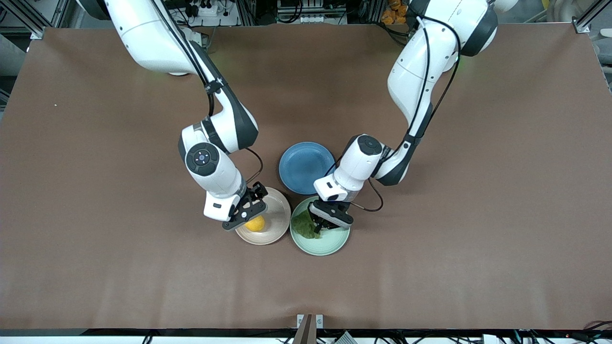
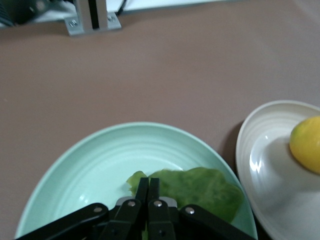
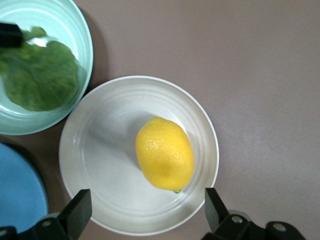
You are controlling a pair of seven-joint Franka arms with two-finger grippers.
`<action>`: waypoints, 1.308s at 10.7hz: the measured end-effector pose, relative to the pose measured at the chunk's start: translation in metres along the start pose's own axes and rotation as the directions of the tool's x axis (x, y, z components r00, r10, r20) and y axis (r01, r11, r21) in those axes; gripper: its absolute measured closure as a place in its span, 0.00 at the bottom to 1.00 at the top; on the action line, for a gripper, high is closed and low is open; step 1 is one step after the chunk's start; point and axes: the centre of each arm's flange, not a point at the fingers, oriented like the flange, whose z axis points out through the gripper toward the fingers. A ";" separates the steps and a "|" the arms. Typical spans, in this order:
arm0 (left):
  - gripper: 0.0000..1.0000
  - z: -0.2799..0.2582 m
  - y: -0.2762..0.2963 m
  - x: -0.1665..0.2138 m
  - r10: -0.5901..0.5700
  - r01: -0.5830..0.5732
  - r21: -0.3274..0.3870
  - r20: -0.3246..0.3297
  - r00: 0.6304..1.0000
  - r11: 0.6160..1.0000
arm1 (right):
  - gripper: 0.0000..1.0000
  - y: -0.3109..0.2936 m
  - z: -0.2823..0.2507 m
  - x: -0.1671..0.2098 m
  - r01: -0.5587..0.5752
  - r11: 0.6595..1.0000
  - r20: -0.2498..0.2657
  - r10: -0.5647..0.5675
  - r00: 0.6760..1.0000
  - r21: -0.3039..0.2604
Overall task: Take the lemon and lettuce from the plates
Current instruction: 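Lift the lettuce off the plate and carry it aside with the left gripper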
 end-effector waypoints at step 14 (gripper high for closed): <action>0.98 -0.257 -0.257 0.094 -0.252 0.158 0.265 0.376 0.892 0.951 | 0.00 0.013 0.076 0.005 0.020 0.999 -0.055 -0.022 0.998 -0.028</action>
